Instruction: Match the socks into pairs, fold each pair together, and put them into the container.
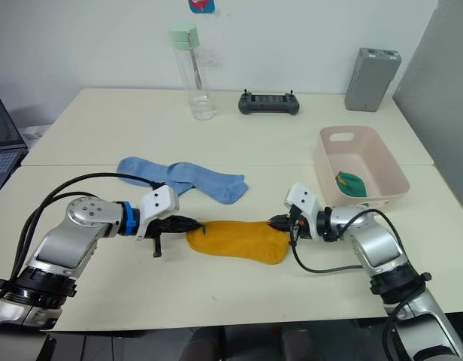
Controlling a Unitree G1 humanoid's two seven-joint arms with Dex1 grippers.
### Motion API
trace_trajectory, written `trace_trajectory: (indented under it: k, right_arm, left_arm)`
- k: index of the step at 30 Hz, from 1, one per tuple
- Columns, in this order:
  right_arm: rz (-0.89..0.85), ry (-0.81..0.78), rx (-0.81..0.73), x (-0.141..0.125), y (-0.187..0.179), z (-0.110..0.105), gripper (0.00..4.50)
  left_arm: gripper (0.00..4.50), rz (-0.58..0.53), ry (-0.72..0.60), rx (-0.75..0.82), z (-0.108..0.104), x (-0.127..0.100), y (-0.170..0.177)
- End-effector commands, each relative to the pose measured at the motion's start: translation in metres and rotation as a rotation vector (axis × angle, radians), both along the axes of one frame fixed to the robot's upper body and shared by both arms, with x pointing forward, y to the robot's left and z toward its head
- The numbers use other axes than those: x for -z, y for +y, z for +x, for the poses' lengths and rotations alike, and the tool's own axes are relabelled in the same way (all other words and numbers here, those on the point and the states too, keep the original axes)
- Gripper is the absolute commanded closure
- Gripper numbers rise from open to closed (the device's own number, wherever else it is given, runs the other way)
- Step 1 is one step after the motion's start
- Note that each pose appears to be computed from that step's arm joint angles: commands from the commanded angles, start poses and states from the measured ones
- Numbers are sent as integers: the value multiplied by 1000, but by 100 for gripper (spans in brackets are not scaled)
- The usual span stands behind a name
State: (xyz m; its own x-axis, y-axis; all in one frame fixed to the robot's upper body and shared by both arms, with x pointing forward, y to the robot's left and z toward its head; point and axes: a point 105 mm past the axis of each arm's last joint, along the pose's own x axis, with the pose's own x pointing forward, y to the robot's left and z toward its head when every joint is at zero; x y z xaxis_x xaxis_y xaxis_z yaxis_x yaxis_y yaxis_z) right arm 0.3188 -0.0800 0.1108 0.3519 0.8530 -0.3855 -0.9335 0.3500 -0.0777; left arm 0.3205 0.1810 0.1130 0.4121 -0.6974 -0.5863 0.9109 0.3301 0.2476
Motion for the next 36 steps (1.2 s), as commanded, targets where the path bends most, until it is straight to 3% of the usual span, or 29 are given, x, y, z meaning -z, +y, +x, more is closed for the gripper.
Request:
trace_trajectory:
  k: [1,5,12,13,17,18,21,30,31,33,36]
  right_arm:
    - [20,-58,27,-14,-3,7,400]
    - [37,-70,44,-19,-5,9,276]
    - [93,-161,77,-41,-8,12,14]
    - [103,-169,54,-44,-6,8,0]
    - [96,-175,-61,-46,6,-15,0]
    - [93,-177,-72,-45,8,-18,20]
    - [90,-184,-107,-39,16,-25,98]
    - [22,-272,-87,-15,46,-11,429]
    - [10,-269,-94,-10,46,-12,450]
    - [-23,-269,-96,0,42,-12,450]
    - [-71,-260,-90,13,28,-15,450]
  left_arm:
    - [384,4,-34,14,3,-8,-3]
    - [260,-9,-34,16,3,-9,-5]
    - [31,-33,-92,-15,7,-22,2]
    - [1,-54,-110,-3,6,-26,-1]
    - [1,-195,-170,66,-2,-50,-23]
    - [0,-215,-178,82,-4,-53,-28]
    - [60,-240,-205,120,-8,-52,-39]
    - [345,-180,-218,155,-12,-13,-46]
    - [377,-171,-215,152,-12,-9,-44]
    - [439,-148,-208,141,-12,-2,-39]
    - [446,-93,-203,113,-11,10,-25]
